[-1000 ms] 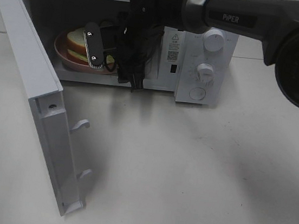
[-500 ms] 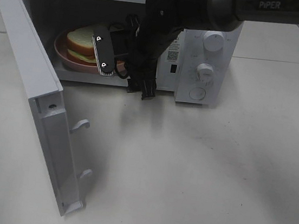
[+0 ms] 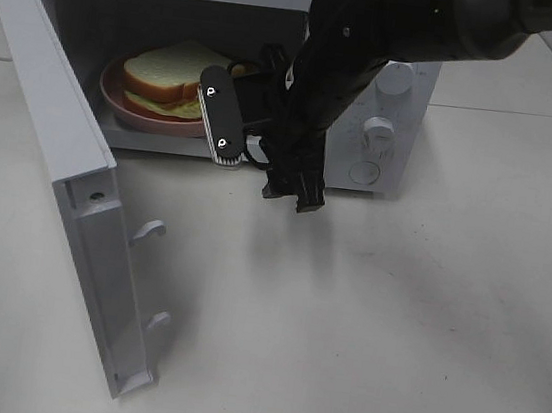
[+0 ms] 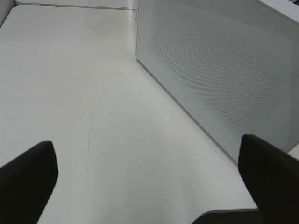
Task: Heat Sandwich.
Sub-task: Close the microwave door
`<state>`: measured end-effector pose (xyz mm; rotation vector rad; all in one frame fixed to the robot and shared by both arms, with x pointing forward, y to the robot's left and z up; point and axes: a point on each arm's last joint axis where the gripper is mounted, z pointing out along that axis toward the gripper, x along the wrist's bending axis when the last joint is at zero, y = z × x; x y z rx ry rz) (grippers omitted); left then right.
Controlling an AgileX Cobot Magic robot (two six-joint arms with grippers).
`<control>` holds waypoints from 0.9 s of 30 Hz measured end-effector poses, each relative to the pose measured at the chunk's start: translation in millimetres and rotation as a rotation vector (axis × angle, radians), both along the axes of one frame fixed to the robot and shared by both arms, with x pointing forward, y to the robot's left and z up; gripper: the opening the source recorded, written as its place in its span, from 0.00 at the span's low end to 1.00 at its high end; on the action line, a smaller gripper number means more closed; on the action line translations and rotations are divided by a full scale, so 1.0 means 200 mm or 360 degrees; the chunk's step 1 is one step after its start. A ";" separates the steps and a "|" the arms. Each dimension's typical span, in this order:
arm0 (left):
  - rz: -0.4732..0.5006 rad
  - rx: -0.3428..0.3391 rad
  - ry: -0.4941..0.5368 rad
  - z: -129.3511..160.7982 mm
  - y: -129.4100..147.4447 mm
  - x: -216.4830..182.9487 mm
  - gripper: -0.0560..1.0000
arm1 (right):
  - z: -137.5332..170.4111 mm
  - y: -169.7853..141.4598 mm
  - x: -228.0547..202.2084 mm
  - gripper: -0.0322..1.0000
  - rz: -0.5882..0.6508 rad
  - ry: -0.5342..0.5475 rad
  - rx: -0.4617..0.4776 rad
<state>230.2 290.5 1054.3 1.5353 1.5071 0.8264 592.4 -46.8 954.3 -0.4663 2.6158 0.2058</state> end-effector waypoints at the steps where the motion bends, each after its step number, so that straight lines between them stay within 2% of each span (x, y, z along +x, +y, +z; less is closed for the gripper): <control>1: 0.0000 0.0000 0.0000 0.00 0.00 0.00 0.97 | 0.02 -0.01 -0.01 0.78 -0.0014 0.0000 0.0010; 11: 0.0000 0.0000 0.0000 0.00 0.00 0.00 0.97 | 0.12 -0.13 -0.18 0.78 -0.0212 0.0057 0.0101; 24: 0.0000 0.0000 0.0000 0.00 0.00 0.00 0.97 | 0.17 -0.30 -0.41 0.78 -0.0457 0.0128 0.0217; 27: 0.0000 0.0000 0.0000 0.00 0.00 0.00 0.97 | 0.20 -0.37 -0.50 0.78 -0.0583 0.0157 0.0282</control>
